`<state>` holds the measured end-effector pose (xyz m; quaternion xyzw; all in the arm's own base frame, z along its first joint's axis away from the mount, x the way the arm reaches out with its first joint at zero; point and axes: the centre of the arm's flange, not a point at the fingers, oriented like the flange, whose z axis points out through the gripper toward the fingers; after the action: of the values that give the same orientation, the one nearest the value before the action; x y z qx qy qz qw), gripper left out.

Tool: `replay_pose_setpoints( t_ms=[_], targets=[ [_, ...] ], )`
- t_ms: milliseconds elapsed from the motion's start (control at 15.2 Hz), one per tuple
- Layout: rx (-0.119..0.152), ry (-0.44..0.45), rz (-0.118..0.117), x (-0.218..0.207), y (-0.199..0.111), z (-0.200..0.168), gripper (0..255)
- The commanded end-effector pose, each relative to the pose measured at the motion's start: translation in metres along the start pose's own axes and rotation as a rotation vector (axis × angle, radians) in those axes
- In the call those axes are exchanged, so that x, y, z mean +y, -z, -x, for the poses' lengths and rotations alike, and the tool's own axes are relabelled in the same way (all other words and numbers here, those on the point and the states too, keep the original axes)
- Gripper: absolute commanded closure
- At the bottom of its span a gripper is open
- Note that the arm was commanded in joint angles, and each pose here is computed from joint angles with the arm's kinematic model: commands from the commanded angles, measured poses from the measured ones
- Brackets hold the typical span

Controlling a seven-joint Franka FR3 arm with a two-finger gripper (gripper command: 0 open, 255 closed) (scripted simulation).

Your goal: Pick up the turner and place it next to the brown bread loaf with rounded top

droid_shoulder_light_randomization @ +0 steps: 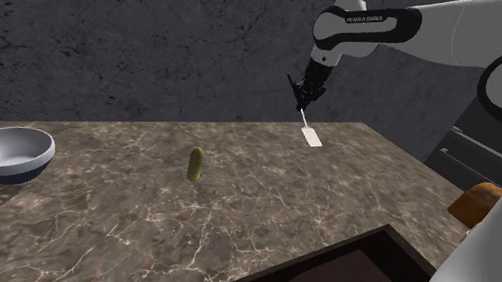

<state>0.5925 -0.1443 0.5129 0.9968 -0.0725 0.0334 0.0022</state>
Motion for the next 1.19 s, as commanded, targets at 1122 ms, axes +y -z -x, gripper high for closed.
replay_pose_setpoints(
  t_ms=[1122],
  targets=[
    [-0.001,0.0,0.0,0.045,0.06,0.093,255]
  ],
)
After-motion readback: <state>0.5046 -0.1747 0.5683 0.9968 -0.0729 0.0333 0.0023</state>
